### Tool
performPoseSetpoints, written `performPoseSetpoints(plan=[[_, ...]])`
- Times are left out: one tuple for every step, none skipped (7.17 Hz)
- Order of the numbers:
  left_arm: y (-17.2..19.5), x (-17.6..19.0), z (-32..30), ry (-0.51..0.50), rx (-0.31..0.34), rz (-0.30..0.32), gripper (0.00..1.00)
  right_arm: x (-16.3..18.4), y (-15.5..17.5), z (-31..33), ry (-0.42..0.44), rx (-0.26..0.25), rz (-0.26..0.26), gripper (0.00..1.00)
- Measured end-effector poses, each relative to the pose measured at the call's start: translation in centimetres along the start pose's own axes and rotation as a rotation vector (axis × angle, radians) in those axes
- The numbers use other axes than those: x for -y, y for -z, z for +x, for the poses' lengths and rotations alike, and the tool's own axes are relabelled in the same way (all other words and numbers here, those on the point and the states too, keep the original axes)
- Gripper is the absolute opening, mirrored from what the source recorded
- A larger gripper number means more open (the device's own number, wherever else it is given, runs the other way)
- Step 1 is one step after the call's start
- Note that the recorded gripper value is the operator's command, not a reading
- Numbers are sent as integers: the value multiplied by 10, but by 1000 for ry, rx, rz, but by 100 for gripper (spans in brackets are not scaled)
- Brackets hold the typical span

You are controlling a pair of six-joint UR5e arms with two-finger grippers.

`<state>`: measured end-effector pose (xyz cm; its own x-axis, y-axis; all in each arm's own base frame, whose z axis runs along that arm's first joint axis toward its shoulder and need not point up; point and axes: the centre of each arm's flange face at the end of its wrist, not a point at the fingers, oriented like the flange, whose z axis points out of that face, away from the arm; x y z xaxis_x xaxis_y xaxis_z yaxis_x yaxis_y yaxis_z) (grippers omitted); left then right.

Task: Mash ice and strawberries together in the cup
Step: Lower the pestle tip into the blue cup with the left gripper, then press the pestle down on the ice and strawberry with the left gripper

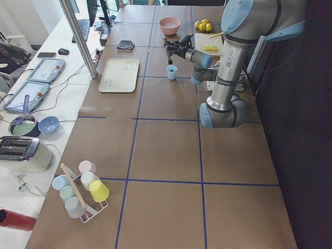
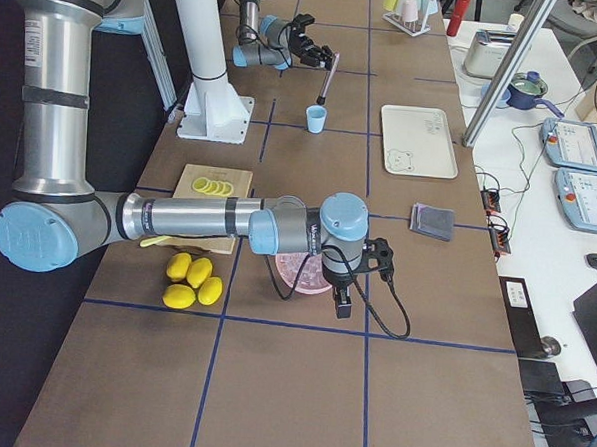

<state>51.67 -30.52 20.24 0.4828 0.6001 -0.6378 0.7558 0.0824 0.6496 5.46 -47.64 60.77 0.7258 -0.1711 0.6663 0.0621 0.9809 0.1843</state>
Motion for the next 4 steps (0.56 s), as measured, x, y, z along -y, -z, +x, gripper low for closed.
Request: performPoseSetpoints(plan=[[-1, -9, -2, 1, 3, -3, 0, 0, 0, 1, -1, 0, -1, 100], [-3, -12, 0, 11, 5, -4, 0, -1, -1, 1, -2, 0, -2, 100], [-5, -13, 4, 26, 6, -3, 0, -1, -1, 1, -3, 0, -3, 100], [-5, -14, 6, 32, 7, -5, 0, -1, -1, 2, -3, 0, -3, 100]])
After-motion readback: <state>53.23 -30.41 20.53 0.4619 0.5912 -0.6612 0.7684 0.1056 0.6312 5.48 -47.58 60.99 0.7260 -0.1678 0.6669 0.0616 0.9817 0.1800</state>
